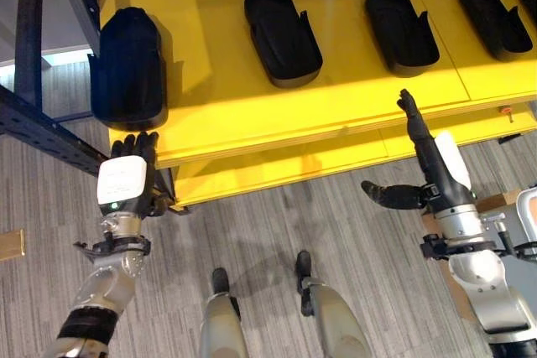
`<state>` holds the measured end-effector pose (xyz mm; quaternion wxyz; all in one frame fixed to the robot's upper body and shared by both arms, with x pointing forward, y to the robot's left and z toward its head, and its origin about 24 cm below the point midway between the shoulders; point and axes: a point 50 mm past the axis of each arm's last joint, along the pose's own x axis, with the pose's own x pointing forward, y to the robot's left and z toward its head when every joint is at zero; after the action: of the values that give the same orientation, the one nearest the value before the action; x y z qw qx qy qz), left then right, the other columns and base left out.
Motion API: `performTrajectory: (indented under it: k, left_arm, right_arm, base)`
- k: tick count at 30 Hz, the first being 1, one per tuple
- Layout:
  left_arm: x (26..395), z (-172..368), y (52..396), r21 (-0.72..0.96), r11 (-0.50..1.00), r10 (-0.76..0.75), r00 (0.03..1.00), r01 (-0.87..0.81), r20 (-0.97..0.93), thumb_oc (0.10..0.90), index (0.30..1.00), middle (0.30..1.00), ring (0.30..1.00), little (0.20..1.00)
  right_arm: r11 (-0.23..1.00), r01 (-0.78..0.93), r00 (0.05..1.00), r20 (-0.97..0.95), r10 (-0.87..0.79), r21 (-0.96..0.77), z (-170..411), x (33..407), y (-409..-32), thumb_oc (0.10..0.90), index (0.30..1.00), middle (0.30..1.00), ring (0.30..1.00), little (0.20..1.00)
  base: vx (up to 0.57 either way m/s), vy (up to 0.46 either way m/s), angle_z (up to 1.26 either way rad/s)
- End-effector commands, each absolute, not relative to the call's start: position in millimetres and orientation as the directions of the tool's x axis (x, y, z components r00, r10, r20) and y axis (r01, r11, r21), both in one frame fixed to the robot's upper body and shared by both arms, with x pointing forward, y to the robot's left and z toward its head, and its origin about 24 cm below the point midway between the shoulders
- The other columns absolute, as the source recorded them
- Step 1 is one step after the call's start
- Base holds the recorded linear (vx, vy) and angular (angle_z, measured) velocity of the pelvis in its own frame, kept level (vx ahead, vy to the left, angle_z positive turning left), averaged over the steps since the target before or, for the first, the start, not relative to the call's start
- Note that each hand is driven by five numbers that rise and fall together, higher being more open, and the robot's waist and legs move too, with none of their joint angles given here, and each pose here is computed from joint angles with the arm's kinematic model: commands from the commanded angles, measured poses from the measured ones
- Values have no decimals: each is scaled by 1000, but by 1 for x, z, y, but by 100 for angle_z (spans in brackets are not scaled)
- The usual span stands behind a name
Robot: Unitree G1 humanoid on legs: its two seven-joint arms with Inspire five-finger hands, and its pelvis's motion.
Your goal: Move parts from the plastic box to the shelf.
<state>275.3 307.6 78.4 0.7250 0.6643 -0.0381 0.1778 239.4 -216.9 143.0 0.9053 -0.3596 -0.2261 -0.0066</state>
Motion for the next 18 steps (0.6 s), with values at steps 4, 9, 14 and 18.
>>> performTrajectory:
  k: [4, 9, 14, 18]
  left_arm:
    - [278, 92, 320, 939, 20, 214, 919, -344, 332, 900, 1000, 1000, 1000, 1000]
    - [283, 96, 311, 935, 34, 174, 923, -353, 342, 900, 1000, 1000, 1000, 1000]
    - [288, 100, 301, 930, 50, 134, 925, -365, 355, 900, 1000, 1000, 1000, 1000]
    - [290, 104, 295, 926, 60, 108, 924, -374, 366, 900, 1000, 1000, 1000, 1000]
  right_arm:
    - [759, 279, 732, 642, 228, -588, 194, 229, -205, 900, 1000, 1000, 1000, 1000]
    - [758, 274, 736, 637, 231, -592, 193, 229, -204, 900, 1000, 1000, 1000, 1000]
    - [758, 273, 742, 631, 226, -593, 192, 230, -205, 900, 1000, 1000, 1000, 1000]
    - [760, 272, 744, 629, 223, -591, 191, 230, -206, 900, 1000, 1000, 1000, 1000]
  base:
    - [3, 9, -4]
    - [5, 4, -2]
    - [0, 0, 0]
    - [0, 0, 0]
